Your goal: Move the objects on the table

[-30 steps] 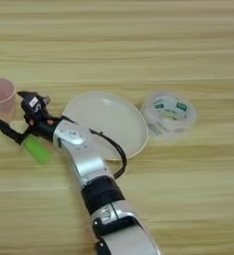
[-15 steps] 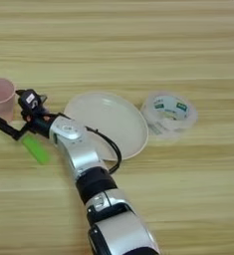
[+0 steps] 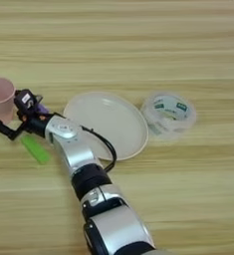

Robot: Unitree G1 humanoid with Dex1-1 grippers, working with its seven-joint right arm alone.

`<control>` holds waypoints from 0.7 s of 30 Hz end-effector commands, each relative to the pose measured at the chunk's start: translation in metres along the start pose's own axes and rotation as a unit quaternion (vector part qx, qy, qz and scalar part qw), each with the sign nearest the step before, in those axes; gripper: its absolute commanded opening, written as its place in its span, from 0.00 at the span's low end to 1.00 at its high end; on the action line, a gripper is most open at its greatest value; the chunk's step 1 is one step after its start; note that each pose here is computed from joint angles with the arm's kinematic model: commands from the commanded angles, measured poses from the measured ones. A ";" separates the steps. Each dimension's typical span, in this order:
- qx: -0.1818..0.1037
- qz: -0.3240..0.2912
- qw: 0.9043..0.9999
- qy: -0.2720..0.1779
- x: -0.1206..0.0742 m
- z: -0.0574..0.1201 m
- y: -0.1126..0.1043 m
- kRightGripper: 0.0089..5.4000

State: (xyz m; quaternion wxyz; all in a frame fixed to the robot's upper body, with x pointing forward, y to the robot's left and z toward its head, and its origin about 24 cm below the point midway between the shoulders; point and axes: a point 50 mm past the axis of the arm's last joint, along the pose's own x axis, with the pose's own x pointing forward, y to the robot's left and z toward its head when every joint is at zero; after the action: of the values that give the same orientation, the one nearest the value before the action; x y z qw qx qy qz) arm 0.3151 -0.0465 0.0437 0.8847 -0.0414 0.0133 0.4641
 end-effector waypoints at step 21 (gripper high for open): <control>-0.043 0.000 0.998 -0.051 0.026 0.040 -0.013 0.99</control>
State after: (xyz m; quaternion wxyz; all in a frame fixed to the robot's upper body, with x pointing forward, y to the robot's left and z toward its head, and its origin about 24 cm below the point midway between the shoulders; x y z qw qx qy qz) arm 0.3253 -0.0396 0.0431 0.8848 -0.0392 0.0218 0.4638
